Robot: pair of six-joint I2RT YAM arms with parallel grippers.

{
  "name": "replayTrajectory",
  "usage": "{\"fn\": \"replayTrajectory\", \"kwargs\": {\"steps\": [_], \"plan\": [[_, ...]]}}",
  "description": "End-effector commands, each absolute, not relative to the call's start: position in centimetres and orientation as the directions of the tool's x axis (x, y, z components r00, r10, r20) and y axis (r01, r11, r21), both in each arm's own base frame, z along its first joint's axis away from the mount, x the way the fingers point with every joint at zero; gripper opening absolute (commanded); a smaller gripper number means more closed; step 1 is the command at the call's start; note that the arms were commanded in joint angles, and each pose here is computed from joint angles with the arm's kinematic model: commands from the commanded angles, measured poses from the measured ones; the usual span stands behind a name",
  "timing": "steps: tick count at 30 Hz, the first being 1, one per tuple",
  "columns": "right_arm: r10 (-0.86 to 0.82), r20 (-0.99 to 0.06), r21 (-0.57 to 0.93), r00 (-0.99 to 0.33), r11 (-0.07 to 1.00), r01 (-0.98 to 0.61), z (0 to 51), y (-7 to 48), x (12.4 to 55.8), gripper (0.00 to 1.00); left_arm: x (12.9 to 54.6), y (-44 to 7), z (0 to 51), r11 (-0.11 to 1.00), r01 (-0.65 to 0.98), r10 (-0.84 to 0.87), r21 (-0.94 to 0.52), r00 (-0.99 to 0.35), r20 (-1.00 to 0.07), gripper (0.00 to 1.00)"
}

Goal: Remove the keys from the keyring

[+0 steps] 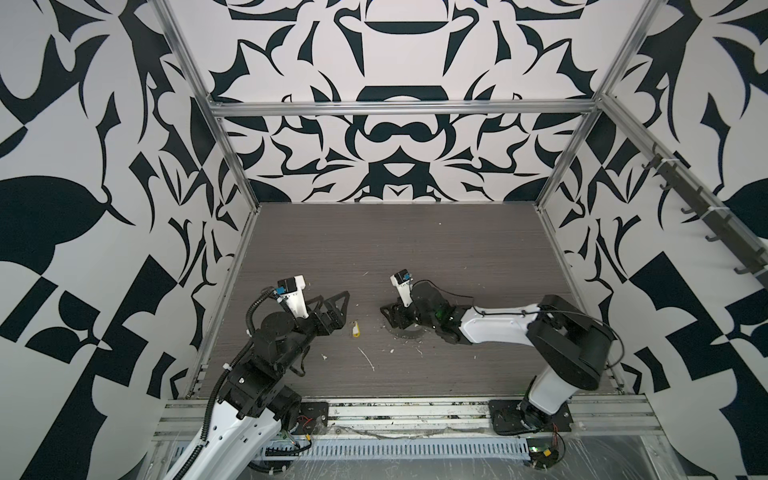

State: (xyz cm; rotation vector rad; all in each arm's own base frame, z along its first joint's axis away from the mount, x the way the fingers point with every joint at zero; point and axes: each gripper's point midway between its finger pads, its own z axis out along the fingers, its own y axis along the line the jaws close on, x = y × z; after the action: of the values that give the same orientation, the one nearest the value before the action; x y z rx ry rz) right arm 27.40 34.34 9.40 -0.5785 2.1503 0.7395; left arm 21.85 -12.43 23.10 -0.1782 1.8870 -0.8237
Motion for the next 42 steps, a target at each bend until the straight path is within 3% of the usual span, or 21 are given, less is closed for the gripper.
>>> {"fn": "replayTrajectory", "kwargs": {"steps": [1,4,6,10,12,19,23,28,34,39,42], "plan": [[-0.036,-0.894,0.288,-0.447,0.718,-0.634,16.3,33.0,27.6,0.72,23.5,-10.8,25.1,0.802,0.181,-0.486,-0.570,-0.357,-0.798,0.99],[-0.006,-0.925,0.250,-0.381,0.745,-0.619,18.6,30.5,27.1,0.74,25.4,-10.5,25.1,0.865,0.152,-0.420,-0.478,-0.300,-0.856,0.99],[0.016,-0.936,0.223,-0.351,0.799,-0.558,19.7,28.4,27.4,0.78,27.2,-8.4,24.6,0.897,0.003,-0.429,-0.442,-0.242,-0.870,0.99],[0.061,-0.945,0.186,-0.321,0.908,-0.375,20.5,24.1,28.5,0.96,30.4,-6.4,24.4,0.939,-0.146,-0.332,-0.311,-0.150,-0.931,0.99],[0.043,-0.946,0.159,-0.320,0.925,-0.346,20.6,23.0,28.5,0.99,32.0,-5.4,23.6,0.938,-0.214,-0.306,-0.274,-0.135,-0.942,0.99],[0.068,-0.953,0.141,-0.294,0.962,-0.234,20.6,19.3,28.8,0.99,36.3,2.1,17.5,0.881,-0.446,-0.310,-0.159,-0.291,-0.905,0.99],[0.062,-0.957,0.113,-0.284,0.979,-0.168,20.6,17.4,29.1,0.99,36.4,5.1,15.7,0.845,-0.534,-0.197,0.014,-0.336,-0.921,0.99],[0.063,-0.960,0.091,-0.274,0.992,-0.091,20.8,15.2,29.4,0.99,38.0,5.9,13.3,0.878,-0.478,-0.204,-0.009,-0.357,-0.912,0.99],[0.084,-0.963,0.092,-0.257,0.996,-0.020,21.3,12.8,29.8,0.99,39.3,6.0,11.4,0.906,-0.414,-0.083,0.089,-0.380,-0.921,0.99],[0.079,-0.970,0.082,-0.230,0.997,-0.003,21.6,11.7,30.1,0.99,39.8,4.4,10.3,0.946,-0.317,-0.042,0.070,-0.334,-0.942,0.99],[0.035,-0.981,0.045,-0.191,0.998,-0.044,21.9,11.8,30.0,0.99,40.2,4.4,9.7,0.959,-0.282,-0.081,0.031,-0.377,-0.923,0.99]]}}
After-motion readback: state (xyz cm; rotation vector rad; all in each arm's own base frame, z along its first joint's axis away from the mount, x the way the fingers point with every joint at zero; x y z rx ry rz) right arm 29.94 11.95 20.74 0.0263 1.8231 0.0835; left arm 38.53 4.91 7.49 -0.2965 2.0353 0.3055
